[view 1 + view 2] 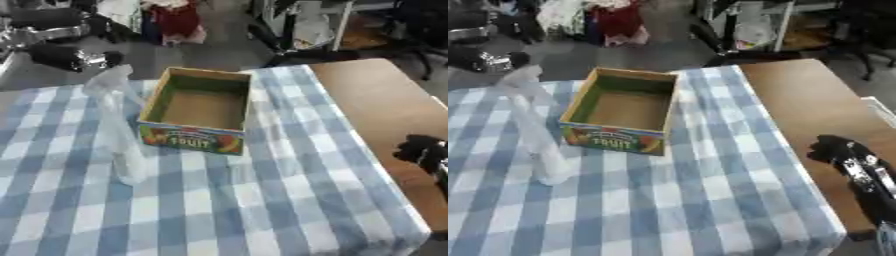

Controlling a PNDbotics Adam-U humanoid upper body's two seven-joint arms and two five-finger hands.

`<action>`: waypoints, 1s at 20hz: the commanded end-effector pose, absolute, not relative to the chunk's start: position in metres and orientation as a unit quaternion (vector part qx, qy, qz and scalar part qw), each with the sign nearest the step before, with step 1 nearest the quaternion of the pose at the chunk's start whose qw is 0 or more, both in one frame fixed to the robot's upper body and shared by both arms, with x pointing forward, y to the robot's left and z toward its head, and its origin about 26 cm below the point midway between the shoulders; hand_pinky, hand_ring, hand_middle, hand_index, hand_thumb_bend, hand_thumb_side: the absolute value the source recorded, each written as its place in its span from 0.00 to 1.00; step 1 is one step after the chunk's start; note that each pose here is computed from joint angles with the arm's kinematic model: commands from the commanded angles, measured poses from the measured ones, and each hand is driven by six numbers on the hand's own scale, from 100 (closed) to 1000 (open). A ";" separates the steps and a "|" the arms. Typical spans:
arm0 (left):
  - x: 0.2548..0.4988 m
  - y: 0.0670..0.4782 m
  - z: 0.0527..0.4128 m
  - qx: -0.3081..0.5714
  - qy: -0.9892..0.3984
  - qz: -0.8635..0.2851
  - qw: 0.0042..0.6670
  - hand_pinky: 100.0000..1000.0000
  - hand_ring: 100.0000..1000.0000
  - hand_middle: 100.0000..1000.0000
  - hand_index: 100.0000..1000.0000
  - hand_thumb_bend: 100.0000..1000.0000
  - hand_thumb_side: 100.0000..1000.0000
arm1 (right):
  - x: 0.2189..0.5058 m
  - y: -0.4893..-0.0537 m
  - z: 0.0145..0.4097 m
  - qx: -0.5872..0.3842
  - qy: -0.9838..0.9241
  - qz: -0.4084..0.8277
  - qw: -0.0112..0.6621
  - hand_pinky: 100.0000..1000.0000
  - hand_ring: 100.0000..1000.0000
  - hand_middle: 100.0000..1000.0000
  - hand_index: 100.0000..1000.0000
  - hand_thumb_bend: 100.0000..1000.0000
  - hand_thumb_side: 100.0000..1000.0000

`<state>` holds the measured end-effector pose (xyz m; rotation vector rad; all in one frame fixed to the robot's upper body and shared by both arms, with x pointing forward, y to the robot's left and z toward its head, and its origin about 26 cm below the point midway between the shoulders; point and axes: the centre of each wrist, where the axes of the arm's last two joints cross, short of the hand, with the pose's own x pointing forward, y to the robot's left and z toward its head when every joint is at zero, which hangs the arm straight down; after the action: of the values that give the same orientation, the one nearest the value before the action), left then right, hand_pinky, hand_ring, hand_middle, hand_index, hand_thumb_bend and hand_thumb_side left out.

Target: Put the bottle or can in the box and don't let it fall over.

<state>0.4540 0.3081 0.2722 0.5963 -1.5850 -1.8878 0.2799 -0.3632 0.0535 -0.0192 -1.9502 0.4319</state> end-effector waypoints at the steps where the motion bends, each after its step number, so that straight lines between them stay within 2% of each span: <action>1: 0.452 0.316 0.285 0.191 -0.548 -0.775 0.249 0.80 0.76 0.80 0.98 0.17 1.00 | 0.282 -0.367 0.064 -0.013 -0.826 0.190 0.531 0.78 0.68 0.65 0.78 0.00 0.74; 8: 0.449 0.320 0.288 0.162 -0.556 -0.775 0.255 0.80 0.76 0.80 0.98 0.20 1.00 | 0.281 -0.367 0.064 -0.014 -0.826 0.190 0.531 0.78 0.68 0.65 0.78 0.00 0.74; 20: 0.438 0.317 0.295 0.130 -0.568 -0.777 0.241 0.80 0.76 0.80 0.98 0.20 1.00 | 0.282 -0.367 0.063 -0.014 -0.825 0.189 0.532 0.78 0.67 0.65 0.78 0.00 0.75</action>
<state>0.4437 0.3101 0.2771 0.3888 -1.6472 -1.7934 0.2798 -0.3634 0.0534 -0.0195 -1.9501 0.4316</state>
